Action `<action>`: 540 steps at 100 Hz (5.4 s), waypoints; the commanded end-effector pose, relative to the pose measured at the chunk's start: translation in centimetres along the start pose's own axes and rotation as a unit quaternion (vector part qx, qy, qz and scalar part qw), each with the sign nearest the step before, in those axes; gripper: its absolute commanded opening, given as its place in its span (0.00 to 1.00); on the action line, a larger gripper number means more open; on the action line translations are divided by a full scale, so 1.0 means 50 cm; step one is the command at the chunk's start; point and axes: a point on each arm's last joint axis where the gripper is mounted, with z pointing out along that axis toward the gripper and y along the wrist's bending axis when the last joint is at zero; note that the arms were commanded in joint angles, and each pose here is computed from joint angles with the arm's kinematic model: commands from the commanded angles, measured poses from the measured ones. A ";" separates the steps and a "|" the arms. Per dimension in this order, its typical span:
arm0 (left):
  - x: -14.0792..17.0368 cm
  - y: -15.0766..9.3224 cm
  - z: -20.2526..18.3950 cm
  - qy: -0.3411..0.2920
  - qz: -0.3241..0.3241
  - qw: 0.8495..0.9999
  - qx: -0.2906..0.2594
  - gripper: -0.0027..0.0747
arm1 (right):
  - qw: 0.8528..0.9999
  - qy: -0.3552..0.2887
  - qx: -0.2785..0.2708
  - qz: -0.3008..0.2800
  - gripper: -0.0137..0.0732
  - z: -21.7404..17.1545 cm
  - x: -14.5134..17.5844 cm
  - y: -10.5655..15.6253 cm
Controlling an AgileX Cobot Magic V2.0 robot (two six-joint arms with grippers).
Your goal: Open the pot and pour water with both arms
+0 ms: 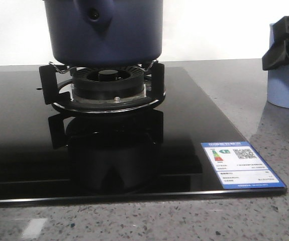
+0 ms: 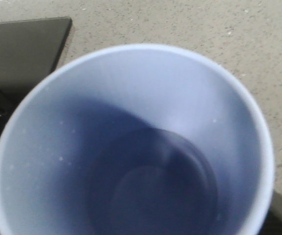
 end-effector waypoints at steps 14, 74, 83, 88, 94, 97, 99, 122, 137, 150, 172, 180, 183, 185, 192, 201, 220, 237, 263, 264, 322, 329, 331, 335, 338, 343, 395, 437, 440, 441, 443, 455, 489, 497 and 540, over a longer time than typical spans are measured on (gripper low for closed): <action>-0.055 -0.016 -0.021 -0.053 -0.008 0.999 0.003 0.33 | 0.999 -0.030 0.010 -0.014 0.51 -0.009 -0.029 -0.002; -0.125 -0.070 -0.130 -0.060 0.006 0.997 -0.051 0.33 | 0.957 -0.133 -0.227 -0.125 0.49 -0.162 -0.233 0.110; -0.135 -0.082 -0.150 -0.061 0.010 0.997 -0.056 0.33 | 0.942 -0.156 -0.257 -0.151 0.49 -0.195 -0.279 0.127; -0.139 -0.087 -0.158 -0.062 0.012 0.996 -0.058 0.33 | 0.934 -0.165 -0.273 -0.162 0.49 -0.208 -0.301 0.135; -0.143 -0.092 -0.167 -0.064 0.014 0.996 -0.060 0.33 | 0.924 -0.171 -0.295 -0.175 0.49 -0.223 -0.324 0.147; -0.147 -0.096 -0.174 -0.066 0.018 0.996 -0.061 0.33 | 0.918 -0.178 -0.305 -0.183 0.49 -0.232 -0.339 0.153; -0.147 -0.097 -0.175 -0.065 0.020 0.996 -0.062 0.33 | 0.914 -0.175 -0.313 -0.188 0.49 -0.232 -0.343 0.158; -0.161 -0.113 -0.199 -0.080 0.033 0.994 -0.066 0.33 | 0.877 -0.161 -0.351 -0.286 0.49 -0.219 -0.390 0.226; -0.164 -0.116 -0.206 -0.082 0.040 0.993 -0.069 0.33 | 0.861 -0.151 -0.338 -0.349 0.49 -0.191 -0.408 0.270; -0.169 -0.115 -0.211 -0.091 0.042 0.992 -0.082 0.33 | 0.843 -0.150 -0.307 -0.415 0.49 -0.166 -0.419 0.300; -0.175 -0.115 -0.220 -0.102 0.044 0.989 -0.095 0.33 | 0.827 -0.164 -0.251 -0.475 0.49 -0.123 -0.438 0.325; -0.178 -0.116 -0.224 -0.107 0.046 0.988 -0.101 0.33 | 0.827 -0.175 -0.227 -0.484 0.49 -0.111 -0.444 0.323; -0.179 -0.115 -0.224 -0.108 0.046 0.988 -0.103 0.33 | 0.825 -0.178 -0.218 -0.490 0.49 -0.107 -0.446 0.321; -0.180 -0.115 -0.226 -0.110 0.047 0.987 -0.106 0.33 | 0.825 -0.180 -0.212 -0.492 0.49 -0.105 -0.447 0.321; -0.182 -0.116 -0.230 -0.112 0.050 0.986 -0.111 0.33 | 0.821 -0.185 -0.193 -0.504 0.49 -0.096 -0.450 0.318; -0.181 -0.115 -0.229 -0.110 0.054 0.986 -0.113 0.33 | 0.814 -0.188 -0.178 -0.519 0.49 -0.086 -0.451 0.317; -0.181 -0.115 -0.229 -0.110 0.055 0.986 -0.113 0.33 | 0.804 -0.198 -0.167 -0.535 0.49 -0.071 -0.452 0.320; -0.181 -0.115 -0.229 -0.110 0.055 0.986 -0.113 0.33 | 0.789 -0.201 -0.159 -0.558 0.49 -0.055 -0.449 0.323; -0.181 -0.115 -0.229 -0.109 0.055 0.986 -0.113 0.33 | 0.762 -0.205 -0.151 -0.595 0.49 -0.045 -0.446 0.325; -0.181 -0.115 -0.229 -0.109 0.055 0.986 -0.112 0.33 | 0.761 -0.205 -0.151 -0.597 0.49 -0.045 -0.446 0.325; -0.180 -0.117 -0.229 -0.106 0.055 0.987 -0.107 0.33 | 0.742 -0.217 -0.142 -0.618 0.49 -0.046 -0.449 0.326; -0.179 -0.118 -0.229 -0.105 0.056 0.987 -0.105 0.33 | 0.743 -0.216 -0.143 -0.617 0.49 -0.045 -0.448 0.326; -0.179 -0.118 -0.228 -0.105 0.056 0.987 -0.105 0.33 | 0.744 -0.217 -0.145 -0.615 0.49 -0.045 -0.448 0.327; -0.179 -0.118 -0.228 -0.105 0.056 0.988 -0.104 0.33 | 0.744 -0.218 -0.144 -0.615 0.49 -0.045 -0.448 0.327; -0.179 -0.118 -0.228 -0.105 0.056 0.988 -0.104 0.33 | 0.744 -0.218 -0.144 -0.615 0.49 -0.045 -0.448 0.327; -0.179 -0.118 -0.228 -0.105 0.056 0.988 -0.104 0.33 | 0.745 -0.221 -0.141 -0.613 0.49 -0.042 -0.449 0.327; -0.179 -0.119 -0.228 -0.104 0.056 0.988 -0.102 0.33 | 0.692 -0.226 -0.093 -0.679 0.49 0.006 -0.444 0.329; -0.179 -0.119 -0.228 -0.103 0.056 0.988 -0.101 0.33 | 0.642 -0.231 -0.078 -0.727 0.49 0.012 -0.440 0.338; -0.179 -0.119 -0.228 -0.103 0.056 0.988 -0.101 0.33 | 0.639 -0.232 -0.076 -0.729 0.49 0.013 -0.440 0.339; -0.179 -0.119 -0.228 -0.103 0.056 0.988 -0.101 0.33 | 0.637 -0.232 -0.075 -0.731 0.49 0.013 -0.440 0.339; -0.178 -0.119 -0.228 -0.103 0.056 0.988 -0.100 0.33 | 0.635 -0.231 -0.074 -0.733 0.49 0.015 -0.439 0.339; -0.178 -0.120 -0.228 -0.102 0.056 0.988 -0.098 0.33 | 0.622 -0.231 -0.058 -0.746 0.49 0.015 -0.442 0.335; -0.177 -0.123 -0.227 -0.099 0.056 0.989 -0.092 0.33 | 0.603 -0.294 0.024 -0.741 0.49 0.004 -0.477 0.334; -0.177 -0.123 -0.227 -0.099 0.056 0.989 -0.092 0.33 | 0.591 -0.302 0.042 -0.747 0.49 0.002 -0.482 0.333; -0.177 -0.122 -0.227 -0.098 0.057 0.989 -0.092 0.33 | 0.501 -0.341 0.128 -0.785 0.49 -0.015 -0.501 0.343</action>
